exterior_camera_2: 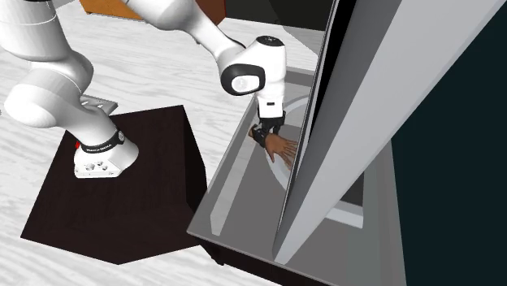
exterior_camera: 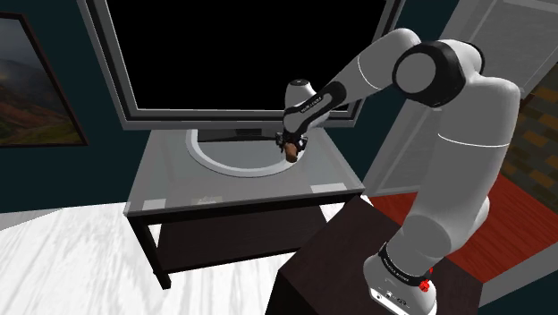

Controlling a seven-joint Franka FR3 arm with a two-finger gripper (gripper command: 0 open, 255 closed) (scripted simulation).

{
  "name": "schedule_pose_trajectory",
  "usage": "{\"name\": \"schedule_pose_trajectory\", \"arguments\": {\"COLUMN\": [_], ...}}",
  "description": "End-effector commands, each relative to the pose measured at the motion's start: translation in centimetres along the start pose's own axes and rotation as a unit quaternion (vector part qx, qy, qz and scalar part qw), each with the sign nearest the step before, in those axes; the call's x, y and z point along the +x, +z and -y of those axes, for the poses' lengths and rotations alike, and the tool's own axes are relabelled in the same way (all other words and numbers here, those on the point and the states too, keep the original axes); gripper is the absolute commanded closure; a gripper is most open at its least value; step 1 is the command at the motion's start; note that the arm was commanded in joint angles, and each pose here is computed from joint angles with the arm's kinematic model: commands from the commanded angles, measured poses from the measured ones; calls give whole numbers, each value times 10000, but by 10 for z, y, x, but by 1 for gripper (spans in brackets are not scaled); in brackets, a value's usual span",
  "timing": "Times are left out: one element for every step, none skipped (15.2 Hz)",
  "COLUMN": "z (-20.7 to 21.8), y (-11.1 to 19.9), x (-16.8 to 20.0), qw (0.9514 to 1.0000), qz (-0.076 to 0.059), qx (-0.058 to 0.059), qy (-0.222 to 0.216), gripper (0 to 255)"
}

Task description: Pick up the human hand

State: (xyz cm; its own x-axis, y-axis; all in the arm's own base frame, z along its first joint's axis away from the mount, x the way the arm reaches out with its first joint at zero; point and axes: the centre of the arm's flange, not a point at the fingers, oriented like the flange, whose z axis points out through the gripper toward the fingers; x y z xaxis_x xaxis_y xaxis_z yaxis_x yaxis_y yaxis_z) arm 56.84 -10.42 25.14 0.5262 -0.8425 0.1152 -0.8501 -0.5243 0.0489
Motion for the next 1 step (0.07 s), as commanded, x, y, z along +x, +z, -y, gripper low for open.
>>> {"name": "schedule_pose_trajectory", "arguments": {"z": [0], "y": [-4], "x": [1], "qw": [10000], "qz": [0], "qx": [0], "qy": [0], "gripper": [255]}}
